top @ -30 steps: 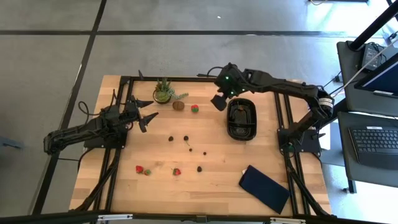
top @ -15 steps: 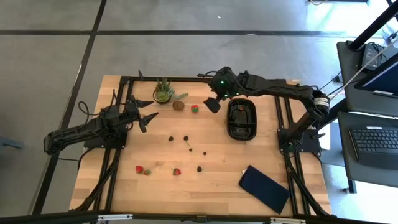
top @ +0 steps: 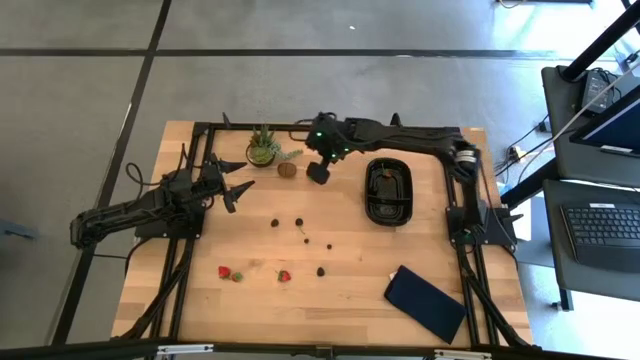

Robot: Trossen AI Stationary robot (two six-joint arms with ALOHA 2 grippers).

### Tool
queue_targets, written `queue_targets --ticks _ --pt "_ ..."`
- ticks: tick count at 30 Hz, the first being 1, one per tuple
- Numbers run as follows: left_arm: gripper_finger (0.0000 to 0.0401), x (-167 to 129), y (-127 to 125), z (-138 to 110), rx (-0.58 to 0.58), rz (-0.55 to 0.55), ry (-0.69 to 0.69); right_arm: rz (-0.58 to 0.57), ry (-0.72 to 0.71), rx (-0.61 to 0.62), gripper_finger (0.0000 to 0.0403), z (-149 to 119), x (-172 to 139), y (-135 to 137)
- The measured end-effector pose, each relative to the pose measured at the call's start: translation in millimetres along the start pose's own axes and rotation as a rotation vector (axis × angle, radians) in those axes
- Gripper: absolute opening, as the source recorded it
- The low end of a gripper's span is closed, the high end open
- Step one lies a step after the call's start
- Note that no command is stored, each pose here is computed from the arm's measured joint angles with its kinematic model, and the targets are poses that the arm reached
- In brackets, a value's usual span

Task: Pick and placing Produce into tupperware
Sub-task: Put the red strawberry into the black bin

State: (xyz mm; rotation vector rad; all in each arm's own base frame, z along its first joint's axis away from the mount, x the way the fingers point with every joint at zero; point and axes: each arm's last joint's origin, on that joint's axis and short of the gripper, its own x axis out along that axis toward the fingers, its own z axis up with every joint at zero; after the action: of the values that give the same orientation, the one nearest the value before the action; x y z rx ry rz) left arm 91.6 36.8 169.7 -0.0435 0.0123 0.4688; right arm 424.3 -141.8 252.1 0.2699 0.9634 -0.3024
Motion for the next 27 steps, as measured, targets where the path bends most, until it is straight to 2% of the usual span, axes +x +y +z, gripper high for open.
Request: queue_targets --ticks 6,15,27 --pt "0.0302 0.0 0.0 0.0 0.000 0.000 0.000 -0.007 0.088 -0.019 0.0388 2.6 35.3 -0.9" --pt "0.0302 0.0 0.0 0.0 0.000 0.000 0.000 -0.050 0.181 0.012 0.0388 -11.8 79.2 -5.3" --pt "0.0302 0.0 0.0 0.0 0.000 0.000 0.000 -0.072 0.196 0.012 0.0388 -18.3 100.4 -7.8"
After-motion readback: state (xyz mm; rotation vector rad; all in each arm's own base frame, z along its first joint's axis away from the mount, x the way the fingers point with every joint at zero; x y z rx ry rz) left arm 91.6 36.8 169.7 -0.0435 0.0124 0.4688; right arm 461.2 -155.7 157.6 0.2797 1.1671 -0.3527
